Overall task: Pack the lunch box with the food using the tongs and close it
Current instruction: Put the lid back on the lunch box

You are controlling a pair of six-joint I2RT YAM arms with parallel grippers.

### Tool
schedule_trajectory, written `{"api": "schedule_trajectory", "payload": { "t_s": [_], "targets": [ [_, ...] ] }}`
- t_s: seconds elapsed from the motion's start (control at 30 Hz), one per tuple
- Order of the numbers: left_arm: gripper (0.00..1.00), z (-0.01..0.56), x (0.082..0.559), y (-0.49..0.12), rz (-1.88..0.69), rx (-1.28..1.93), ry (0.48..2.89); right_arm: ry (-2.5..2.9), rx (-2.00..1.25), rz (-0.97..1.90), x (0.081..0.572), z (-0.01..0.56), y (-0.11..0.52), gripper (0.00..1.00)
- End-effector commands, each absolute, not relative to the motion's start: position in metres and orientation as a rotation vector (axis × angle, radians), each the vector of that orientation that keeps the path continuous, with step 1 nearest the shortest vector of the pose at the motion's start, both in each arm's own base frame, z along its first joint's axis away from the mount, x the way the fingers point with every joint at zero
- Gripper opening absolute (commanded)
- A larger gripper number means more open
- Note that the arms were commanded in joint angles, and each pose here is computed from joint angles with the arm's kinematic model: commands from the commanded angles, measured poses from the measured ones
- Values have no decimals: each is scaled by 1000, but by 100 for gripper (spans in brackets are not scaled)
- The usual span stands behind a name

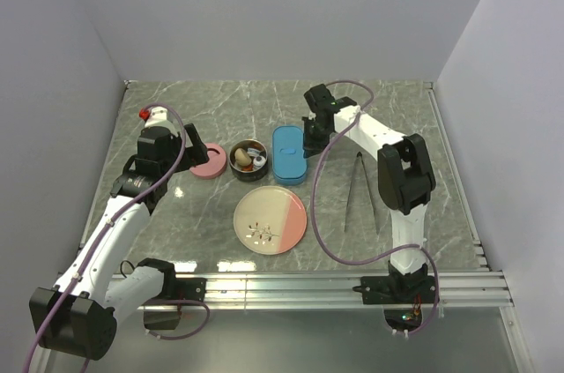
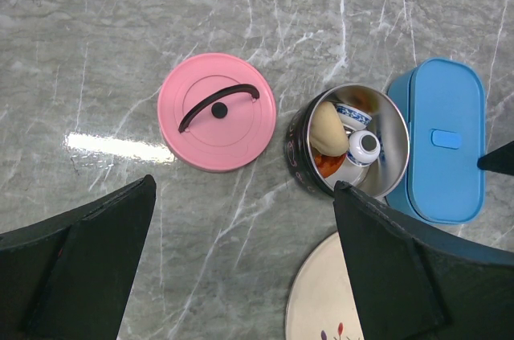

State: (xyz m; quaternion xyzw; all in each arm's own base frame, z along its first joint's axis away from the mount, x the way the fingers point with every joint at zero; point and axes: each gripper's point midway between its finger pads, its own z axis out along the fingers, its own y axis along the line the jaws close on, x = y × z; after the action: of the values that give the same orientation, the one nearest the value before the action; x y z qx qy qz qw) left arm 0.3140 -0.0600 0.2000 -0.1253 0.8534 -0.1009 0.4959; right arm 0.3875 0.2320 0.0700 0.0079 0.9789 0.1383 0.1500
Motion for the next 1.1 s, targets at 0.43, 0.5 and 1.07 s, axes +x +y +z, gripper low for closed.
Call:
{"api": "schedule_trajectory", "payload": {
  "t_s": [0.43,0.5,1.07],
  "targets": [
    [100,215,318,-63,-279,-288,2008,2806,-19,335,388,74,234,0],
    [99,215,318,-63,-282,-288,2006,2797,-21,326,389,77,233,0],
    [100,214,318,-63,-283,-288,2005,2712,0,318,403,111,232,0]
  ]
}}
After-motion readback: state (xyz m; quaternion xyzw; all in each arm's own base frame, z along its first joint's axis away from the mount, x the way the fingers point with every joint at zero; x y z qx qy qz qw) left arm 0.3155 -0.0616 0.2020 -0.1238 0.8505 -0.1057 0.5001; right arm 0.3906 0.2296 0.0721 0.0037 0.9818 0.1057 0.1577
